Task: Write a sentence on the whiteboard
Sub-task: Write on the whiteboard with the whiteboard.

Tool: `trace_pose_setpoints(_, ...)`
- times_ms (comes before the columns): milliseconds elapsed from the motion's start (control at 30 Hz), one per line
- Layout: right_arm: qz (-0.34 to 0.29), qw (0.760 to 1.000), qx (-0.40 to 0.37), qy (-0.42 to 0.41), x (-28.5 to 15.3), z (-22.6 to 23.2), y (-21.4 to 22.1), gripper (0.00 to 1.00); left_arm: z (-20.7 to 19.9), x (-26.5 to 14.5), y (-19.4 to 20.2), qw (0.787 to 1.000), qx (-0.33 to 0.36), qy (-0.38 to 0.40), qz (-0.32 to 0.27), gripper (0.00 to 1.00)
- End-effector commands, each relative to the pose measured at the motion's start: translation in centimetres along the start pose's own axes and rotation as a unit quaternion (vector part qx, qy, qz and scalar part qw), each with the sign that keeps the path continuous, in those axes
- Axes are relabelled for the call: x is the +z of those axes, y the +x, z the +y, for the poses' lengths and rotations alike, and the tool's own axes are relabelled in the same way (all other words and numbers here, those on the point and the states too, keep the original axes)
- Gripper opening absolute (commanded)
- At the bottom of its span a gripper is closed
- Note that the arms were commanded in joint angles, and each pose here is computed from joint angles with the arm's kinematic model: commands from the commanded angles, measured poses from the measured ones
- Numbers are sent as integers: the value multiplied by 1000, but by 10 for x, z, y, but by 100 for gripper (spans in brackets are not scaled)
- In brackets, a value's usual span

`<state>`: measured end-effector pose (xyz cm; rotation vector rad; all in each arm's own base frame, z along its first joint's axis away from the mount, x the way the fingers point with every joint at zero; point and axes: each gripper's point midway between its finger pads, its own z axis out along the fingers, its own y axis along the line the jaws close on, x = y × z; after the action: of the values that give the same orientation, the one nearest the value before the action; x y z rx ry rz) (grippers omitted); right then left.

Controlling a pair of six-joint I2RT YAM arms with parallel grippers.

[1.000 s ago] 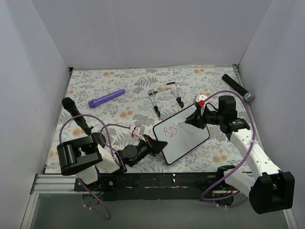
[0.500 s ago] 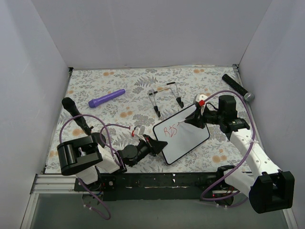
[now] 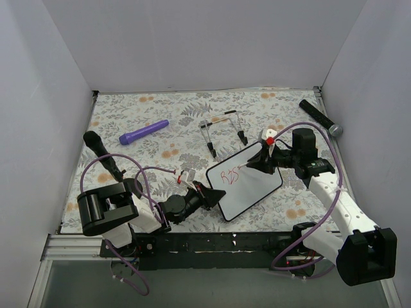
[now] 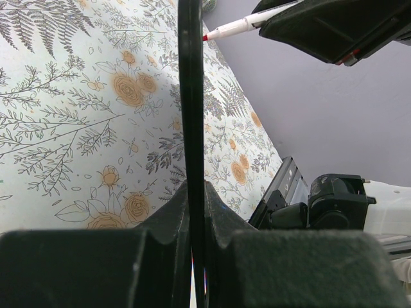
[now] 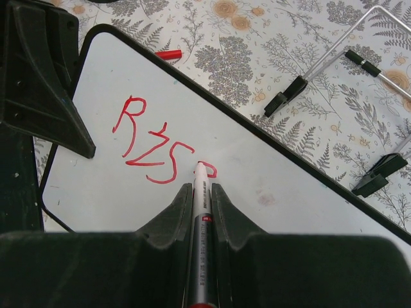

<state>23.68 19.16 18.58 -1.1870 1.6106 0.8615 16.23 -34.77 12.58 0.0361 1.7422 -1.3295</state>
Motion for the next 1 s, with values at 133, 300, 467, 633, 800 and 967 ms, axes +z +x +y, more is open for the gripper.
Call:
trace_pose_setpoints(133, 24, 999, -4, -26, 2, 9, 11, 1, -29, 0, -14, 998, 1, 55, -25, 0)
trace_pose_setpoints(300, 45, 999, -4, -23, -1, 11, 22, 1, -27, -1, -14, 998, 2, 51, -26, 0)
trace_pose_setpoints(467, 59, 998, -6, -2, -4, 6, 26, 1, -27, -1, -15, 998, 2, 51, -26, 0)
trace_pose_setpoints(633, 64, 998, -8, 28, -7, -4, 24, 1, -27, -1, -15, 998, 1, 51, -27, 0)
trace_pose_setpoints(800, 60, 997, -19, 54, -11, -13, 15, 1, -27, -2, -15, 998, 1, 52, -26, 0)
trace_pose_setpoints(967, 42, 997, -31, 49, -14, -12, -3, 1, -26, -2, -16, 998, 1, 51, -28, 0)
